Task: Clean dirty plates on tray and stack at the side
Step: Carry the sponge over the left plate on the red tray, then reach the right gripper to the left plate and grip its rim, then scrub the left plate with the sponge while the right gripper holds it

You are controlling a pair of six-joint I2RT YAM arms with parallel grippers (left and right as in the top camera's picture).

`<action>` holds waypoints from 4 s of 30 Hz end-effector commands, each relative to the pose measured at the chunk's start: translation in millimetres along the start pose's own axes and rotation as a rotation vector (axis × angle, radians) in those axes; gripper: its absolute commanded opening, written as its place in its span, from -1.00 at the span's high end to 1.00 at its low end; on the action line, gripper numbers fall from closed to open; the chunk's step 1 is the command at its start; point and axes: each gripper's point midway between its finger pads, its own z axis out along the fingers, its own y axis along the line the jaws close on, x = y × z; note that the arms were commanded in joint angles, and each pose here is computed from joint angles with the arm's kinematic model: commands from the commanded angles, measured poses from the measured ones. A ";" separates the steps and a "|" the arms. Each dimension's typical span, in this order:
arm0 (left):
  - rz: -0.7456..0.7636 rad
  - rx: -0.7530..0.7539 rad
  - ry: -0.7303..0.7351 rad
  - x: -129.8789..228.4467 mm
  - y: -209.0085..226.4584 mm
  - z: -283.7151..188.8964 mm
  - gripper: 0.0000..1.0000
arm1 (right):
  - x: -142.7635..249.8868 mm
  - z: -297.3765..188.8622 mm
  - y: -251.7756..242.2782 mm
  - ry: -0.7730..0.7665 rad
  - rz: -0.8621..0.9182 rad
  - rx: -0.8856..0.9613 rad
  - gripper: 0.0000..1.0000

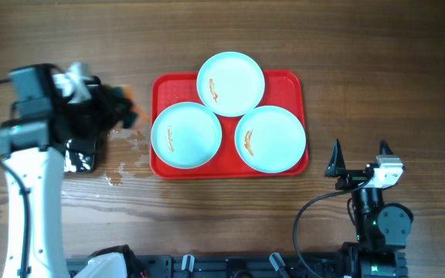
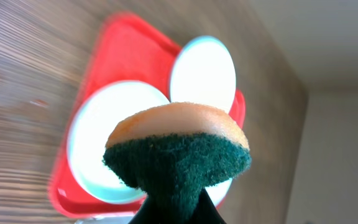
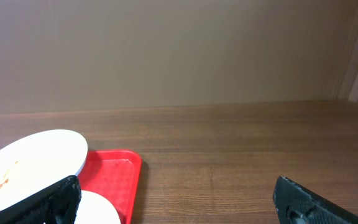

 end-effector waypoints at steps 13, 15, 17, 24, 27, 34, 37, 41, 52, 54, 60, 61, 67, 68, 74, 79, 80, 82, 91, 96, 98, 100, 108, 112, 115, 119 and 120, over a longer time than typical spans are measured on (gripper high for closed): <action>0.279 -0.255 0.249 74.8 -4.3 123.2 0.92 | -0.6 -0.1 -3.6 -0.004 -0.013 0.019 -0.99; 0.281 -0.263 0.270 78.9 -1.1 136.1 0.92 | -0.5 -0.1 -3.3 -0.003 -0.009 0.017 -0.99; 0.274 -0.278 0.292 81.9 5.5 148.6 0.92 | -1.6 -0.2 6.4 -0.006 0.063 -0.039 -1.00; 0.196 -0.342 0.321 77.7 33.9 160.1 0.92 | -3.4 -27.3 92.5 0.299 1.043 -0.517 -0.99; 0.172 -0.357 0.325 75.1 40.6 156.0 0.92 | -6.4 -28.2 93.8 0.391 1.365 -0.492 -0.99; 0.172 -0.360 0.329 76.3 41.5 156.4 0.92 | -92.6 -50.8 103.4 0.151 1.230 -0.747 -0.99; 0.171 -0.361 0.330 76.2 41.7 156.2 0.92 | -117.8 -48.3 102.6 0.132 1.116 -0.702 -0.99; 0.175 -0.370 0.319 74.0 43.2 156.3 0.92 | -135.6 -26.6 111.4 0.268 0.865 -0.647 -0.99; 0.177 -0.367 0.311 72.2 42.4 157.3 0.91 | -76.1 74.6 157.1 1.026 0.367 -0.462 -0.99; 0.140 -0.386 0.291 69.7 44.2 157.2 0.92 | -51.8 81.2 184.5 1.113 0.293 -0.471 -0.99; 0.114 -0.432 0.291 71.4 52.1 153.0 0.92 | 30.6 101.3 242.6 1.266 0.234 -0.429 -1.00; 0.115 -0.452 0.289 71.3 55.4 151.4 0.92 | 39.2 104.2 245.1 1.288 0.272 -0.397 -0.99; 0.115 -0.485 0.292 73.9 63.8 149.5 0.92 | 64.8 110.8 252.5 1.342 0.325 -0.370 -1.00; 0.115 -0.486 0.293 74.4 64.4 149.6 0.92 | 67.1 111.2 253.7 1.345 0.326 -0.372 -1.00; 0.115 -0.483 0.290 77.1 69.5 153.3 0.92 | 65.3 120.4 261.7 1.316 0.373 -0.379 -0.99; 0.114 -0.486 0.295 78.4 70.5 153.0 0.92 | 68.0 120.6 260.9 1.343 0.471 -0.286 -0.99; 0.115 -0.487 0.295 78.5 70.7 152.8 0.92 | 70.3 123.1 260.9 1.321 0.436 -0.296 -0.99; 0.115 -0.487 0.296 78.6 70.8 152.8 0.92 | 76.0 126.1 257.8 1.295 0.372 -0.288 -0.98; 0.114 -0.487 0.296 78.6 70.7 152.8 0.92 | 124.6 112.6 281.9 1.326 0.197 -0.355 -0.52; 0.111 -0.494 0.305 80.7 72.1 151.3 0.92 | 153.7 115.7 272.4 1.338 0.144 -0.247 -0.40; 0.111 -0.493 0.303 80.3 71.9 151.6 0.92 | 160.1 115.9 271.5 1.346 0.138 -0.240 -0.29; 0.112 -0.491 0.300 79.7 71.5 152.0 0.92 | 165.9 115.3 270.9 1.356 0.134 -0.236 -0.09; 0.116 -0.483 0.292 78.0 69.7 153.6 0.92 | 188.1 105.9 275.6 1.424 0.143 -0.259 0.18; 0.116 -0.483 0.293 78.0 69.8 153.5 0.92 | 194.6 104.9 274.6 1.436 0.139 -0.252 0.24; 0.117 -0.481 0.290 77.5 69.4 153.9 0.92 | 194.8 104.7 274.4 1.437 0.139 -0.252 0.53; 0.125 -0.473 0.287 77.7 66.7 155.8 0.92 | 195.2 103.2 273.4 1.445 0.145 -0.240 0.59; 0.131 -0.466 0.288 78.8 64.5 157.1 0.92 | 195.4 102.9 273.1 1.449 0.159 -0.227 0.41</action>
